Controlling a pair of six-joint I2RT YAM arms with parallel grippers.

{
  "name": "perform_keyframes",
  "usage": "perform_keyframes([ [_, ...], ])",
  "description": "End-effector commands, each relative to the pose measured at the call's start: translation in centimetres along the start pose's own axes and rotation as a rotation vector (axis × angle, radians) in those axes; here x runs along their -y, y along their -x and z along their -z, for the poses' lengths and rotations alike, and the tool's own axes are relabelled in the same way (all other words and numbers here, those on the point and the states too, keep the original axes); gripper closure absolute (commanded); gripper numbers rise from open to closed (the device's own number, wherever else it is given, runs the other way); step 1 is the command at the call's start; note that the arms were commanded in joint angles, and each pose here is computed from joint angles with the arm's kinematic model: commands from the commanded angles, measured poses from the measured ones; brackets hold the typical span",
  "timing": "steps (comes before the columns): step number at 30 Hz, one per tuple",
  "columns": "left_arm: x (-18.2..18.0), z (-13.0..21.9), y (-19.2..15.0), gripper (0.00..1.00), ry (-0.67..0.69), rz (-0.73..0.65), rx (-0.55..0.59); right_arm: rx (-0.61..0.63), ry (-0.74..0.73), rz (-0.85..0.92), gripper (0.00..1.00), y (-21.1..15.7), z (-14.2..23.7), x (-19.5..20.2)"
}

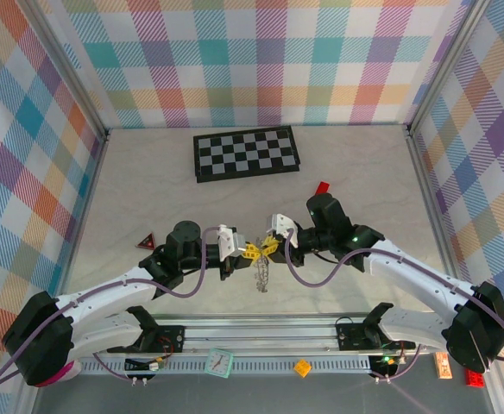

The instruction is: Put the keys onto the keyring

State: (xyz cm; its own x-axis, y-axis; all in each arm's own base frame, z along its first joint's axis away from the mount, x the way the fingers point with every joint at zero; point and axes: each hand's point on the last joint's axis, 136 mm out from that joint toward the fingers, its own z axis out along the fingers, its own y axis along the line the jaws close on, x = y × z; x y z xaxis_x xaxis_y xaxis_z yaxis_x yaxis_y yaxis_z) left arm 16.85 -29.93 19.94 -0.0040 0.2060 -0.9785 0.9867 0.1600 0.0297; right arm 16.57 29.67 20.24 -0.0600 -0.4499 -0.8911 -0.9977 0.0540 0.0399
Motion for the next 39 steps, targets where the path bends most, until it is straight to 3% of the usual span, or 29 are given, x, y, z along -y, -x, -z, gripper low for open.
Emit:
perform_keyframes([
  [1,0.7,0.4,2.1,1.00,-0.029,-0.058,0.078,0.020,0.036,-0.001,0.97,0.4,0.1,-0.5],
  [3,0.3,0.4,1.9,0.97,-0.008,-0.054,0.066,0.014,0.045,0.012,1.00,0.6,0.2,-0.8],
  [5,-0.3,0.5,1.6,0.78,0.033,-0.046,0.042,-0.005,0.044,0.024,1.00,0.5,0.5,-0.9],
  [8,-1.0,0.4,0.6,0.74,0.060,-0.039,-0.037,-0.054,0.031,0.064,1.00,0.4,0.7,-0.8],
  [13,-1.1,0.4,0.2,0.75,0.053,-0.034,-0.107,-0.178,0.010,0.153,1.00,0.1,0.3,-1.0],
  [20,-0.4,0.2,0.6,0.76,0.007,-0.026,-0.104,-0.209,0.001,0.196,1.00,0.9,-0.4,-1.1],
  [28,-0.5,0.1,0.7,1.00,-0.002,-0.027,-0.112,-0.132,0.035,0.197,1.00,2.2,-0.5,-2.4],
  [30,-0.4,0.1,0.6,1.00,-0.003,-0.030,-0.110,-0.089,0.020,0.177,0.93,2.6,-0.1,-2.3],
  [34,-0.2,0.1,0.7,1.00,-0.002,-0.033,-0.070,-0.008,-0.010,0.080,0.69,2.2,0.8,-1.3],
  [39,0.1,0.1,1.1,1.00,-0.008,-0.037,0.004,0.032,-0.031,0.000,0.61,0.9,0.9,-0.6],
])
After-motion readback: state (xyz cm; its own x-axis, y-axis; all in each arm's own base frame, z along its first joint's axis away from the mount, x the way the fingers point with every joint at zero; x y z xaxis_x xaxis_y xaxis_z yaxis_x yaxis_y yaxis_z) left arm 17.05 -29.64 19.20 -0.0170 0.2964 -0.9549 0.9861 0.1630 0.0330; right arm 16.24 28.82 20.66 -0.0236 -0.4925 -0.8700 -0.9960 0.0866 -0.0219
